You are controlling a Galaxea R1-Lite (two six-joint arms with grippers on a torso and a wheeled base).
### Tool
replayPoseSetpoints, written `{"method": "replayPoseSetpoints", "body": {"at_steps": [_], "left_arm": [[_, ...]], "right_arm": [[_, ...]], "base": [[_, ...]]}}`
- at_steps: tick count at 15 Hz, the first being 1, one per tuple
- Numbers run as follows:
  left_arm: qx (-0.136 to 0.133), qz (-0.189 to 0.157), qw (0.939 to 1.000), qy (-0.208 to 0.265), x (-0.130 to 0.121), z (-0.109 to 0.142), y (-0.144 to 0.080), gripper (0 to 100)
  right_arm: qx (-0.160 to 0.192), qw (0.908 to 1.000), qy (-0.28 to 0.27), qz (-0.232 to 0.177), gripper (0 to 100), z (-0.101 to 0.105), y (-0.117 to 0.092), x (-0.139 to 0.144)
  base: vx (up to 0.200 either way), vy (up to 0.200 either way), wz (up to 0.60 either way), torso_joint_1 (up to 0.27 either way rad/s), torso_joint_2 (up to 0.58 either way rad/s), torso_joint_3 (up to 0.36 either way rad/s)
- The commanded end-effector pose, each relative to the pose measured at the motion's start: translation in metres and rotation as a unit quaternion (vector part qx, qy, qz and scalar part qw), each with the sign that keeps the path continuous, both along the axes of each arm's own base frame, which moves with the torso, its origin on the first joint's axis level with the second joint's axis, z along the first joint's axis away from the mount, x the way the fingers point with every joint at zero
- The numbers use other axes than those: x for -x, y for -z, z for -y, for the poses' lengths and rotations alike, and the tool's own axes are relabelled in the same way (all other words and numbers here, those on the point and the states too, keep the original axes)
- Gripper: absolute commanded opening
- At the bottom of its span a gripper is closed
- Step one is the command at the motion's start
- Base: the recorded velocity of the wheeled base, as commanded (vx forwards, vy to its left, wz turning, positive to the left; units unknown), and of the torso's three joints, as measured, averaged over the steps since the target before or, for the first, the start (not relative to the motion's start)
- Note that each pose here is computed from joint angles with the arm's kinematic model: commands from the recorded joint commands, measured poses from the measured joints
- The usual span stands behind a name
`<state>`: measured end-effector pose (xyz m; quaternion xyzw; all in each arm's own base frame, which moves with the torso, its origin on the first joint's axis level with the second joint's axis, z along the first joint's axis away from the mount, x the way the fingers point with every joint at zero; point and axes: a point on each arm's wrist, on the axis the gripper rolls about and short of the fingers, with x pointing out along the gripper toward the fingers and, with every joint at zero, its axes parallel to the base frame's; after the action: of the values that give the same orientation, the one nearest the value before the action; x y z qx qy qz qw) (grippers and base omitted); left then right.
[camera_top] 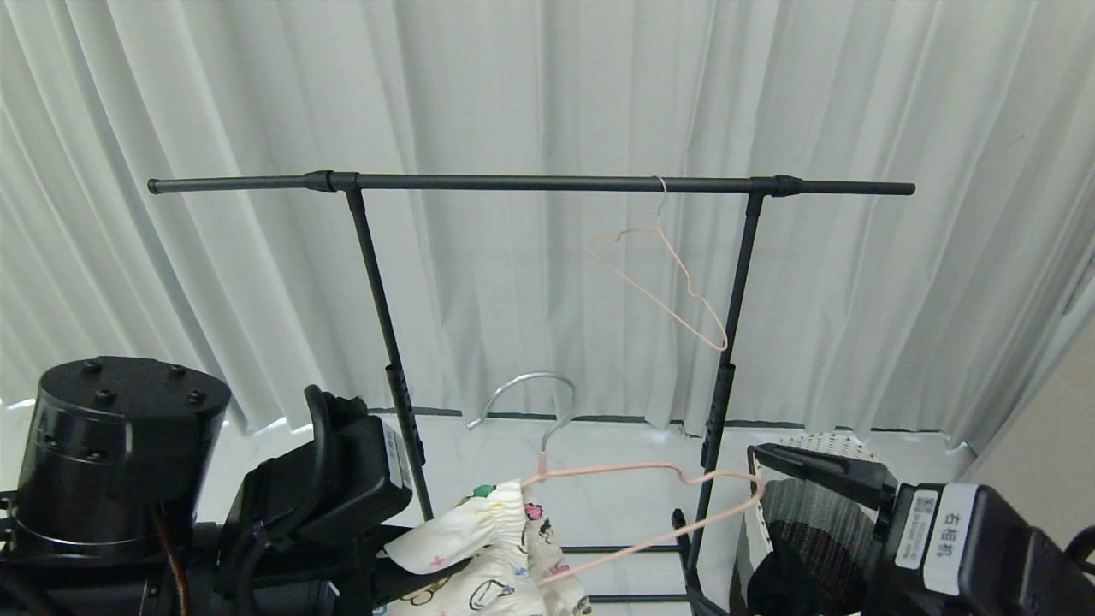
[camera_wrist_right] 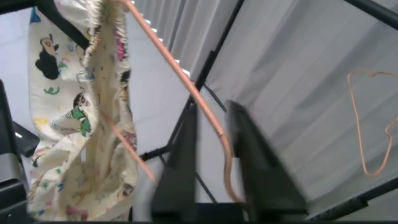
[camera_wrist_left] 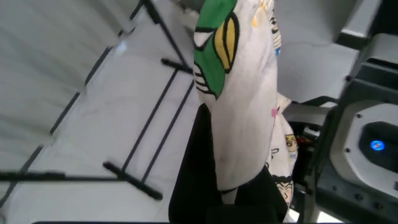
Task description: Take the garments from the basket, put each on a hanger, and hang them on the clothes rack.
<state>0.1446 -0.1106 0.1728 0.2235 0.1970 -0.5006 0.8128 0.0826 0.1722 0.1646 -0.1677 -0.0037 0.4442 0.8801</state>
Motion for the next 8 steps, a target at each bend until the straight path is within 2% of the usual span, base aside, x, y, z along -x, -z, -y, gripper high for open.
{"method": "replayPoseSetpoints", "body": {"at_steps": [1,2,4,5,6,8], "left_arm": [[-0.007,-0.009,0.9997,-0.024,-0.005,-0.007,0.005,0],[0.004,0.007,0.9995,-0.032,-0.009,-0.008,0.0,0],[0.046,0.072,0.9958,-0.033,-0.016,-0.004,-0.017,0],[0.055,0.088,0.994,-0.035,-0.017,-0.003,-0.02,0],[0.06,0.101,0.992,-0.045,-0.018,-0.003,-0.023,0],[0.064,0.107,0.9911,-0.047,-0.016,-0.005,-0.026,0]], "right_arm": [[0.017,0.9998,0.002,-0.008,100,0.004,0.009,0.002],[0.022,0.9993,0.005,-0.029,100,0.001,0.013,0.0],[-0.006,0.9953,0.019,-0.095,100,-0.013,0.017,-0.005],[-0.017,0.9924,0.025,-0.119,100,-0.019,0.019,-0.008],[-0.048,0.9824,0.042,-0.175,100,-0.035,0.023,-0.015],[-0.104,0.9618,0.066,-0.245,100,-0.06,0.024,-0.028]], "base": [[0.0,0.0,0.0,0.0,0.0,0.0],[0.0,0.0,0.0,0.0,0.0,0.0],[0.0,0.0,0.0,0.0,0.0,0.0],[0.0,0.0,0.0,0.0,0.0,0.0],[0.0,0.0,0.0,0.0,0.0,0.0],[0.0,0.0,0.0,0.0,0.0,0.0]]}}
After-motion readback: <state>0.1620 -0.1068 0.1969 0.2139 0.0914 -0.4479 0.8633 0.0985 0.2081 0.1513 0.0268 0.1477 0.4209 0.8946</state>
